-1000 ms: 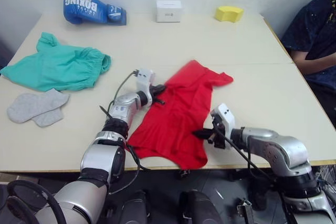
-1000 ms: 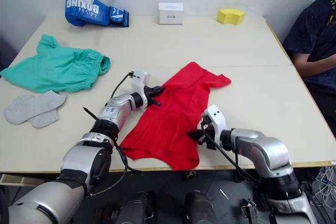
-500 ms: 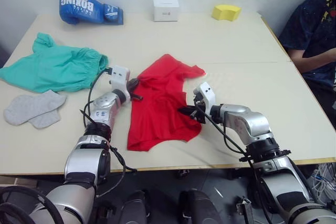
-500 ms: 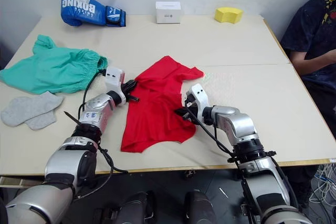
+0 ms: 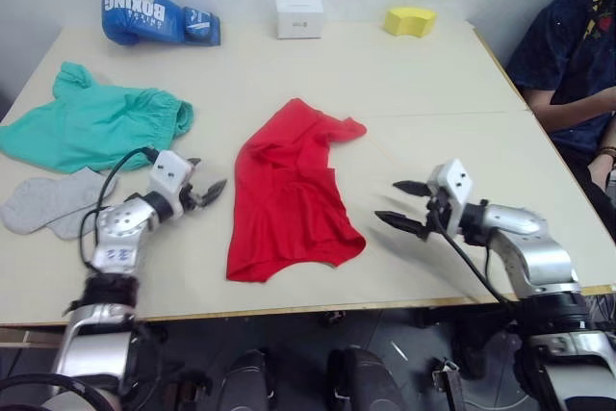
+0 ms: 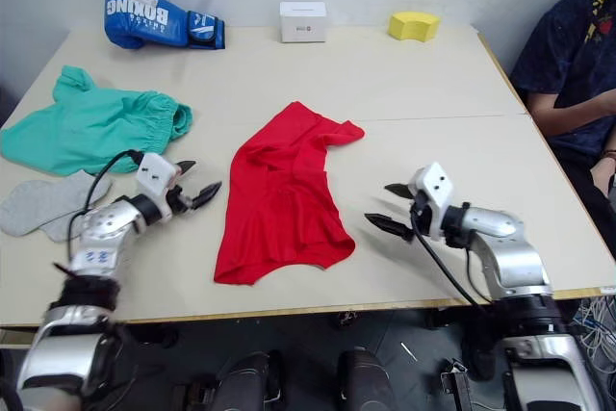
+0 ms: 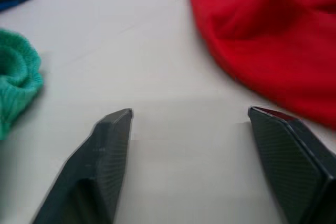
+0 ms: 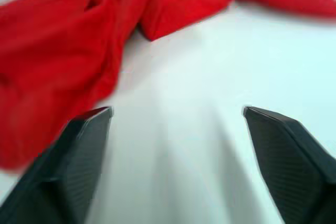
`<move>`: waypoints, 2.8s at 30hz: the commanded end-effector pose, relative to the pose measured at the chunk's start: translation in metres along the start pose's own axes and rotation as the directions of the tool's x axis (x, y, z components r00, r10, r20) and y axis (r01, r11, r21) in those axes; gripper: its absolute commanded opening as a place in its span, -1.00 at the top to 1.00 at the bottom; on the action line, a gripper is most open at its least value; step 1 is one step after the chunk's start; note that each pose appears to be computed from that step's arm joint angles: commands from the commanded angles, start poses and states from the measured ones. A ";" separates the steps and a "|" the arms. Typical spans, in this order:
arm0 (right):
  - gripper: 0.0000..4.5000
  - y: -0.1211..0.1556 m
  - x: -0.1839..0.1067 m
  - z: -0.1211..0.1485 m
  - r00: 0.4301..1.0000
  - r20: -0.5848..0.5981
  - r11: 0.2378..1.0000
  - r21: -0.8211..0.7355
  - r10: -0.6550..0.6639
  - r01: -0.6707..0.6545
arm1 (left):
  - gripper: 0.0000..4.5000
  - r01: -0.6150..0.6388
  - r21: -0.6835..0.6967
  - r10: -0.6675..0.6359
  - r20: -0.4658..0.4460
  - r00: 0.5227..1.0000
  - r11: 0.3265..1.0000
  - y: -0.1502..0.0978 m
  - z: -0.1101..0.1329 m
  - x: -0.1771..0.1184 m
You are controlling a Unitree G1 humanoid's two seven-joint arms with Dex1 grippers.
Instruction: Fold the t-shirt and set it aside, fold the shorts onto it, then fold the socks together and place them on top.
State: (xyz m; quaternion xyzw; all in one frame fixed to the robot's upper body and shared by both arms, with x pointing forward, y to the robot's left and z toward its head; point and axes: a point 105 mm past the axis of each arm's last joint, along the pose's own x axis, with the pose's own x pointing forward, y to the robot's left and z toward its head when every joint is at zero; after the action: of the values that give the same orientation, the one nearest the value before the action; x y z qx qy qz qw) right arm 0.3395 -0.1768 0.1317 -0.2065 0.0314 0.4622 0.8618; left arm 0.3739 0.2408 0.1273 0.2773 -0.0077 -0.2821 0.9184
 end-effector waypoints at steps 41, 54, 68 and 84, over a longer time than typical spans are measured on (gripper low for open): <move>-0.92 0.061 0.070 -0.026 0.901 -0.161 0.397 -0.856 0.404 -0.331 | -1.00 0.435 0.754 -0.618 -0.050 0.784 0.492 -0.110 0.002 0.001; 1.00 0.066 0.074 -0.018 0.895 -0.114 0.422 -0.851 0.431 -0.312 | 0.32 0.491 0.706 -0.655 -0.051 0.754 0.510 -0.123 0.005 0.015; 1.00 0.048 0.034 -0.005 0.927 -0.021 0.589 -0.767 0.374 -0.256 | 0.99 0.615 0.481 -0.728 0.075 0.681 0.625 -0.141 0.039 -0.030; 1.00 0.084 -0.011 0.000 0.941 0.032 0.761 -0.597 0.337 -0.253 | 0.99 0.611 0.357 -0.675 0.082 0.733 0.707 -0.158 0.045 -0.068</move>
State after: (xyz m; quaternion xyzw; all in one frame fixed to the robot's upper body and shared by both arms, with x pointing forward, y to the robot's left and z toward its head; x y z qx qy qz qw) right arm 0.2641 -0.1471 0.0922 -0.4191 -0.1141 0.6056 0.6668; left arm 0.2299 0.1459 0.0879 0.3702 -0.0387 -0.6133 0.6966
